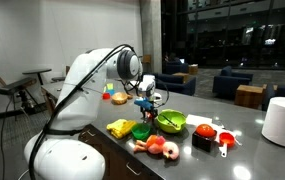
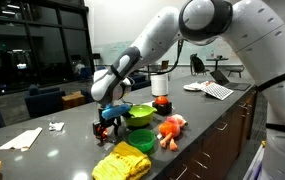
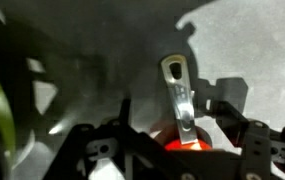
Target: Pick up the orange measuring cup and pour its contents into the lime green bowl
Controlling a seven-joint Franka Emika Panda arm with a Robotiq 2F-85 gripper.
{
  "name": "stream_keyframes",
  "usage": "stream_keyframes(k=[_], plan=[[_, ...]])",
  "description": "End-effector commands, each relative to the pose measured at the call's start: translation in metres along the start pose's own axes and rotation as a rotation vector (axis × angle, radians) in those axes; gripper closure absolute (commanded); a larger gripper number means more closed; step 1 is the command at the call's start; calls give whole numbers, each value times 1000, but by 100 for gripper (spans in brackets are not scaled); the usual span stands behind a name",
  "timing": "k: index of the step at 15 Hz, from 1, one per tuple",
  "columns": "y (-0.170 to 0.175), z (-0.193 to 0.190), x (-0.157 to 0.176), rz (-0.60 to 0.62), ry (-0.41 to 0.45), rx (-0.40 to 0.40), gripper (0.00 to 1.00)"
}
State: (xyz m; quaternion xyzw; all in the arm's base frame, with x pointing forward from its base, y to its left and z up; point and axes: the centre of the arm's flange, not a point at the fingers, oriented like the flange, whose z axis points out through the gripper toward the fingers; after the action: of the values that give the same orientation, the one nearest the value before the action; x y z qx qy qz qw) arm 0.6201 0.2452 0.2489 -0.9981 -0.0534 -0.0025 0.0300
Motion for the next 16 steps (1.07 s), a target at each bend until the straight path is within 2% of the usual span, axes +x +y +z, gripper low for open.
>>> stream_keyframes(k=[1,8,9,10,11,16], plan=[[3,3,-2,18,-6,2,44],[12,-3,1,33,-30,-26,96],[12,-3,2,33,-34,-33,100],[12,-3,2,32,-37,-37,100],[9,-4,1,28,-39,-40,96],[-8,-7,-2,-5,-61,-87,96]])
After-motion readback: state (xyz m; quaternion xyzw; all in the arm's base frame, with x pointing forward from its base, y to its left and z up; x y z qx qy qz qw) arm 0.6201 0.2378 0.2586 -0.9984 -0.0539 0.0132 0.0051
